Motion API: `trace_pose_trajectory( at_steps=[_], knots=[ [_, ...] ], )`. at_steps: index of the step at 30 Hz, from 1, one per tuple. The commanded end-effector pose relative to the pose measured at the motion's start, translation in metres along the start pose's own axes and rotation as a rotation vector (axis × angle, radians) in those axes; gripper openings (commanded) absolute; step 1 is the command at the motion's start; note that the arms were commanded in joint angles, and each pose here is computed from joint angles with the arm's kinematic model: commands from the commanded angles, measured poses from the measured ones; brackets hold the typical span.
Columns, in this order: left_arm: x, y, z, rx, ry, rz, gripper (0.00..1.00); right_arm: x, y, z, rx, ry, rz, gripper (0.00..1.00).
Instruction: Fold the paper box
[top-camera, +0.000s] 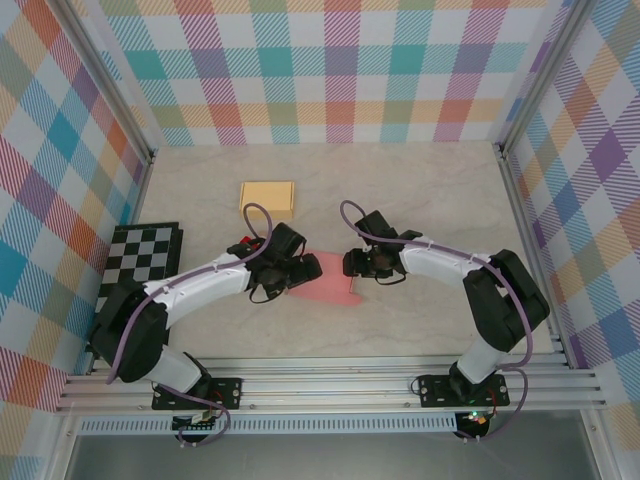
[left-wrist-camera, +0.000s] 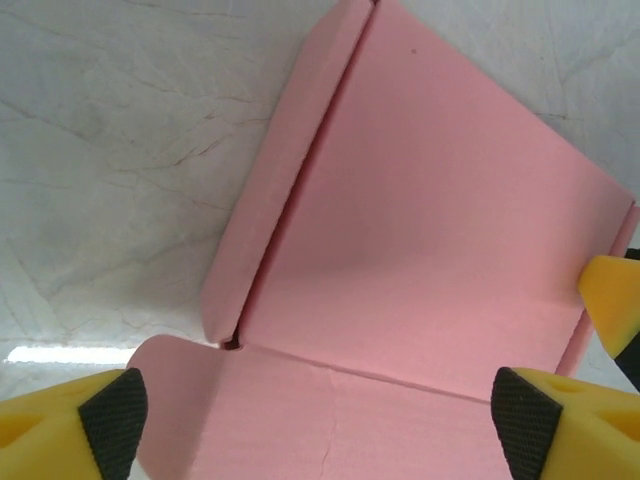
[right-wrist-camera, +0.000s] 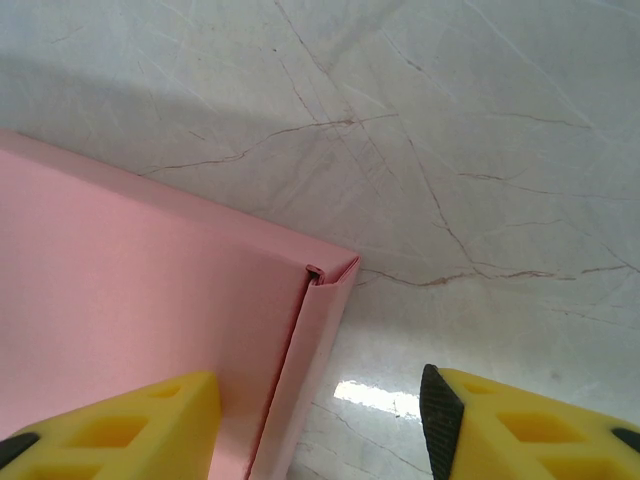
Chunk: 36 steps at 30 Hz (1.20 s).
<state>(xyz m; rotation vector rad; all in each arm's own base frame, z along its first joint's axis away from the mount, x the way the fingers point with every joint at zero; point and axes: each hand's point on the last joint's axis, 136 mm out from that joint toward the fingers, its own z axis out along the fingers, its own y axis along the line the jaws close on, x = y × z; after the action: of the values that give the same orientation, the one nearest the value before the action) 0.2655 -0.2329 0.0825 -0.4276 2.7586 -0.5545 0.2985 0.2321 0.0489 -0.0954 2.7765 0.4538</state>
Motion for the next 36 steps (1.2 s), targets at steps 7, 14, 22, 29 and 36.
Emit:
trace_pose_trajectory(
  at_steps=[7,14,22,29,36],
  knots=[
    [0.002,-0.013,0.023,-0.025,0.049,-0.106,1.00,0.017,-0.014,0.013,0.048,0.052,-0.006,0.57],
    [0.008,-0.009,0.034,-0.039,0.078,-0.138,1.00,0.018,-0.014,0.012,0.043,0.050,-0.015,0.57],
    [0.016,-0.001,0.041,-0.060,0.097,-0.167,1.00,0.018,-0.014,0.014,0.039,0.056,-0.019,0.57],
    [0.017,0.004,0.046,-0.079,0.099,-0.168,0.97,0.018,-0.014,0.014,0.039,0.056,-0.024,0.57],
    [0.017,0.016,0.051,-0.123,0.081,-0.163,0.96,0.018,-0.012,0.009,0.033,0.054,-0.024,0.58]
  ],
)
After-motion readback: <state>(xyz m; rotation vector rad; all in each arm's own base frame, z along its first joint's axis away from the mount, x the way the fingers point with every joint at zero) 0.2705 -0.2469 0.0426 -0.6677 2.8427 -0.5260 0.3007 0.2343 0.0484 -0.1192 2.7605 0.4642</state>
